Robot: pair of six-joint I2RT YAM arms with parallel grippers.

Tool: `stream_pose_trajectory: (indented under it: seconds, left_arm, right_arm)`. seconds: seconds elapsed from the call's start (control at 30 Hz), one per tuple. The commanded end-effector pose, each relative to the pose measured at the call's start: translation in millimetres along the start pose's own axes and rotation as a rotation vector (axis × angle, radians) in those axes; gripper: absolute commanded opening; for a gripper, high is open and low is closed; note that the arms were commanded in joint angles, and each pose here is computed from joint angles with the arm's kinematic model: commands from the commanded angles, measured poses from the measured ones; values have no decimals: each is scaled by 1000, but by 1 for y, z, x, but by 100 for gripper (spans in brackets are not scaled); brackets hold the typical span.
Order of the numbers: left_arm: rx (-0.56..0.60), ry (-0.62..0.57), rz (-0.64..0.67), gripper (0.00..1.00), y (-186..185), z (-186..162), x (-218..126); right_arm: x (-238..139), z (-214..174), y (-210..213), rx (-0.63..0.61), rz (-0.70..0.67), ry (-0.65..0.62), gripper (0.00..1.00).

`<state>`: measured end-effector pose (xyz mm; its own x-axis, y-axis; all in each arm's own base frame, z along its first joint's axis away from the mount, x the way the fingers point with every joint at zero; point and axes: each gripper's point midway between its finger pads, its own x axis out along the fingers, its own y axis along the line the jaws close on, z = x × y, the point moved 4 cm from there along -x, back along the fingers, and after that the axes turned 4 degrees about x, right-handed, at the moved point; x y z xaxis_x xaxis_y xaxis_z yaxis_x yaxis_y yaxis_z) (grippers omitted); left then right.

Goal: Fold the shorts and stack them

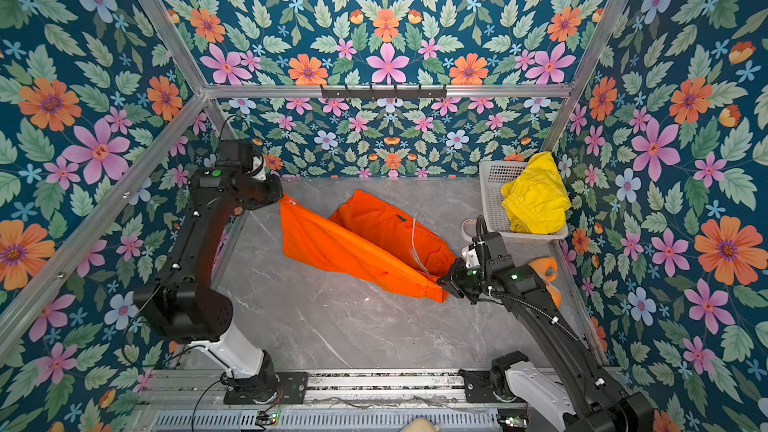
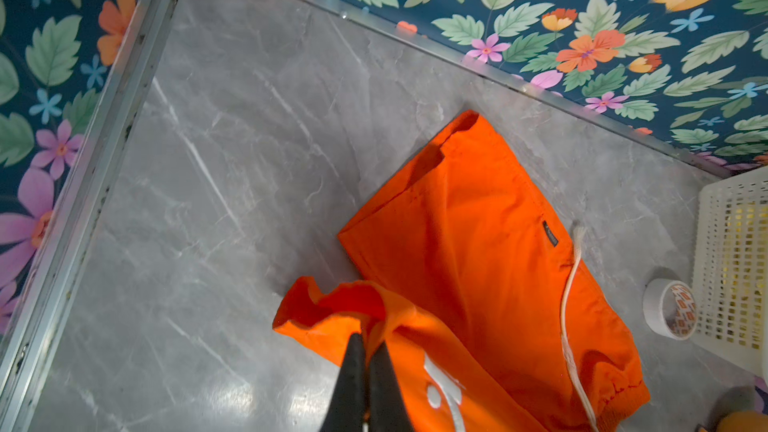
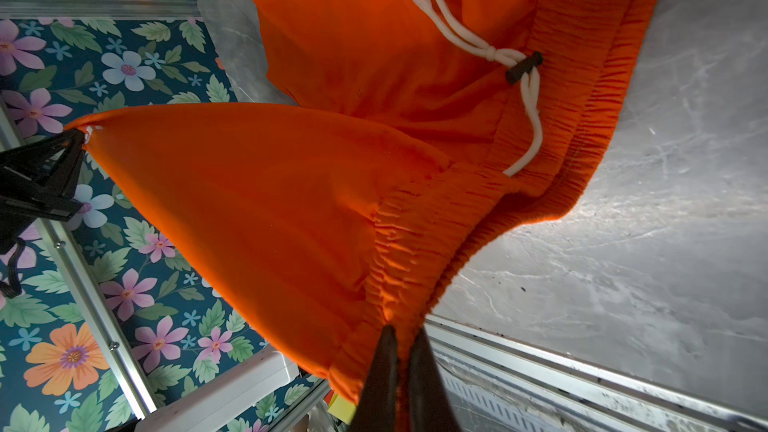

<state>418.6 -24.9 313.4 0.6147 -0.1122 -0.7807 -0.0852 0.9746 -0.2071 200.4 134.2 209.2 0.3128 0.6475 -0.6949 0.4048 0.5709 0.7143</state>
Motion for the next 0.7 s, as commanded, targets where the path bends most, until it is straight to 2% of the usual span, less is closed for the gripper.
stream_pose_trajectory:
  seconds: [0.0, 0.2, 0.33, 0.43, 0.67]
  left_arm:
    - [31, -133, 99, 0, 5, 39, 9]
    - [50, -137, 64, 0, -10, 60, 30]
    - [48, -155, 48, 0, -13, 69, 32]
    - [48, -185, 43, 0, -15, 74, 24]
    - [61, -299, -36, 0, -27, 81, -22]
  right_arm:
    - [-1, -1, -19, 39, -88, 12, 0]
    - [-3, 7, -17, 52, -76, 6, 0]
    - [-2, 11, -15, 50, -75, 6, 0]
    - [-1, 14, -11, 48, -57, 7, 0]
    - [-5, 15, -6, 38, -46, -2, 0]
